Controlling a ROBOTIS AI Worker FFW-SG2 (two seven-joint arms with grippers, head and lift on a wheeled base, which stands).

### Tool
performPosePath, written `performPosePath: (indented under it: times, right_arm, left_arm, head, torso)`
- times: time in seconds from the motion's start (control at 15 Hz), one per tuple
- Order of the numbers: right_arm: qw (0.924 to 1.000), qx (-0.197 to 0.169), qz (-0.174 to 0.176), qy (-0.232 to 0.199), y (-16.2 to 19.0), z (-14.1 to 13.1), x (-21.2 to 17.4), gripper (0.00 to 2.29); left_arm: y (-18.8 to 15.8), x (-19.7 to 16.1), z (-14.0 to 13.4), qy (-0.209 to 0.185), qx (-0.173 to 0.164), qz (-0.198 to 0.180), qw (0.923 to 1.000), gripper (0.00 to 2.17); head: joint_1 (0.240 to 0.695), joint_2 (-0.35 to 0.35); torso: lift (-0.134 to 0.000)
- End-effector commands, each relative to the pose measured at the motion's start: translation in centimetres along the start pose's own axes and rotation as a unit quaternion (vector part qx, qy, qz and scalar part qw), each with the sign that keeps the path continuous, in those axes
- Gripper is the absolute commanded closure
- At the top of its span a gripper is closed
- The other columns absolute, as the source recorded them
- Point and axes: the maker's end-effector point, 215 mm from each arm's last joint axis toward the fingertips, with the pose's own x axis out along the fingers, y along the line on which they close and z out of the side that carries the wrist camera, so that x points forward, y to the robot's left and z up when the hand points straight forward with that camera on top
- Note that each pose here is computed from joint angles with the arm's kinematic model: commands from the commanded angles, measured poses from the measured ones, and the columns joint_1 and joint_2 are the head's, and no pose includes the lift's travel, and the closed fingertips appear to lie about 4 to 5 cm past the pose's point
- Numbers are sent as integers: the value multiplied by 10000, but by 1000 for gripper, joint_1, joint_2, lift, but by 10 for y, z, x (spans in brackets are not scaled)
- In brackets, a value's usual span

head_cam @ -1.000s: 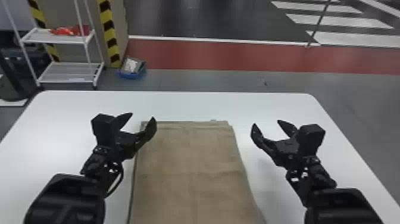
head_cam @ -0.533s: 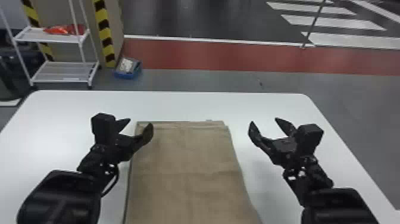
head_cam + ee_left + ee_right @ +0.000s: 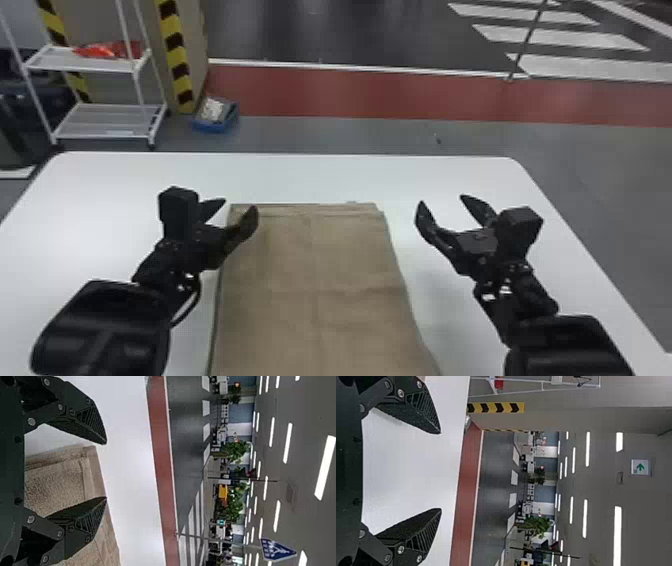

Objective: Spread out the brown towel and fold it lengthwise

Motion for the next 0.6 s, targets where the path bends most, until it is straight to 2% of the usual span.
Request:
performPosePath:
  times: [0.0, 0.27, 0.53]
  right_arm:
    - [10000, -3, 9, -27, 1, 2, 0, 208]
    - [10000, -2, 25, -57, 3, 2, -1, 208]
    - [10000, 6, 21, -83, 3, 2, -4, 208]
  left_arm:
    - [0, 2, -8, 112, 54, -1, 9999, 454]
    - [0, 2, -18, 218, 91, 6, 9997, 454]
    - [-2, 3, -15, 199, 105, -59, 9997, 458]
  head:
    - [695, -125]
    - [695, -123]
    - [695, -122]
  torso:
    - [-125]
    - [-125]
    - [-125]
